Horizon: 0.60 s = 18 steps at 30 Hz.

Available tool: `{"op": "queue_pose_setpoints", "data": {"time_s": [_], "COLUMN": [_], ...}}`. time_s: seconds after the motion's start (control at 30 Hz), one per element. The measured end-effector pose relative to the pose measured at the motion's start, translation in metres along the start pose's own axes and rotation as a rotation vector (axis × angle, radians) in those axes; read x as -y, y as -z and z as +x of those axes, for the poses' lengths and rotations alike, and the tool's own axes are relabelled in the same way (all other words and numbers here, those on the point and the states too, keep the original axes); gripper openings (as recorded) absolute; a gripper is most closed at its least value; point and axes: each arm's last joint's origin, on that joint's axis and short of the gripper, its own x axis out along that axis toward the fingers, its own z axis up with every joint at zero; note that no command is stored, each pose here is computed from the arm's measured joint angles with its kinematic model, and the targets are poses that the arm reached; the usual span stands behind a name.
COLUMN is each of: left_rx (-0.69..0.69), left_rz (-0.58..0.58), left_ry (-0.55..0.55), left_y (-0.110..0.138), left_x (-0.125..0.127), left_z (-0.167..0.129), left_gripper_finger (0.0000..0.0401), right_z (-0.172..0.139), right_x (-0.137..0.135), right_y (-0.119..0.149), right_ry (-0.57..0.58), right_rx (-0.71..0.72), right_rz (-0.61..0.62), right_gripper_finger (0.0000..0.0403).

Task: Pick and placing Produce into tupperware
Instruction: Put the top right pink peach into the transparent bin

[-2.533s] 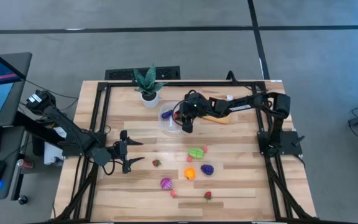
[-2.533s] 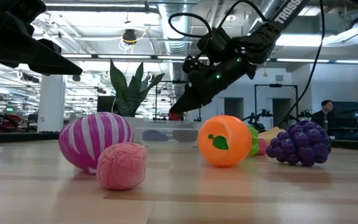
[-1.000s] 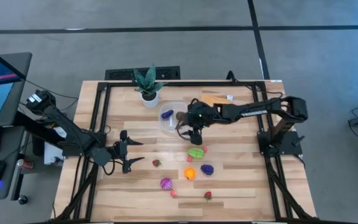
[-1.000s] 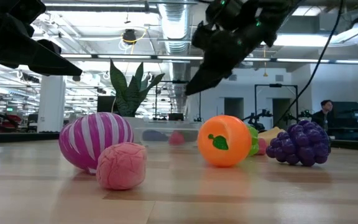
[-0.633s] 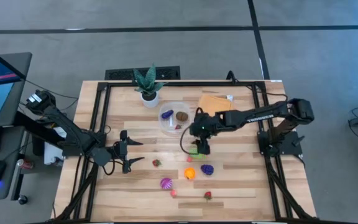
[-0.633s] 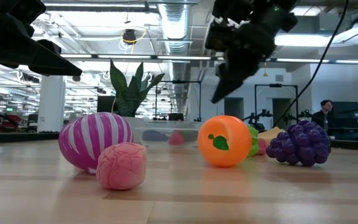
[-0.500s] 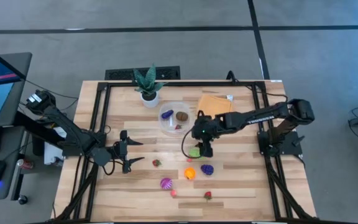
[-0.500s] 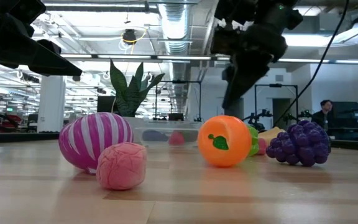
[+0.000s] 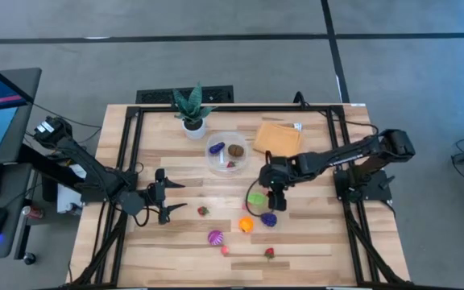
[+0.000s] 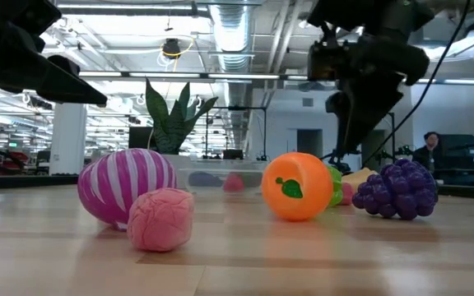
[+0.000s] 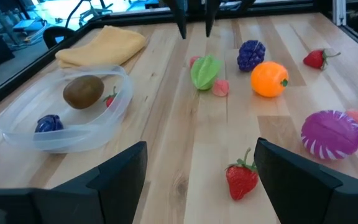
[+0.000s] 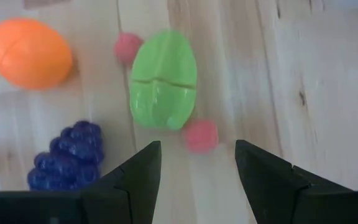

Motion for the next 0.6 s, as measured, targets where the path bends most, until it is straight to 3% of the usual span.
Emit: {"op": "queue_pose_setpoints", "data": {"time_s": [0.37,0.6], "left_rx": [-0.010,-0.007], "left_rz": [-0.022,-0.027], "left_ry": [-0.003,-0.003], "left_y": [0.001,0.001], "left_x": [0.000,0.000], "left_z": [0.000,0.000], "left_gripper_finger": [0.0286,0.0286], "right_z": [0.003,-0.005], "right_x": [-0.014,-0.016], "right_y": [0.040,0.063], "right_ry": [0.106,0.156], "right_rx": [0.084,0.233], "right_rz": [0.026,0.036], "right_gripper_finger": [0.0230,0.0230]}}
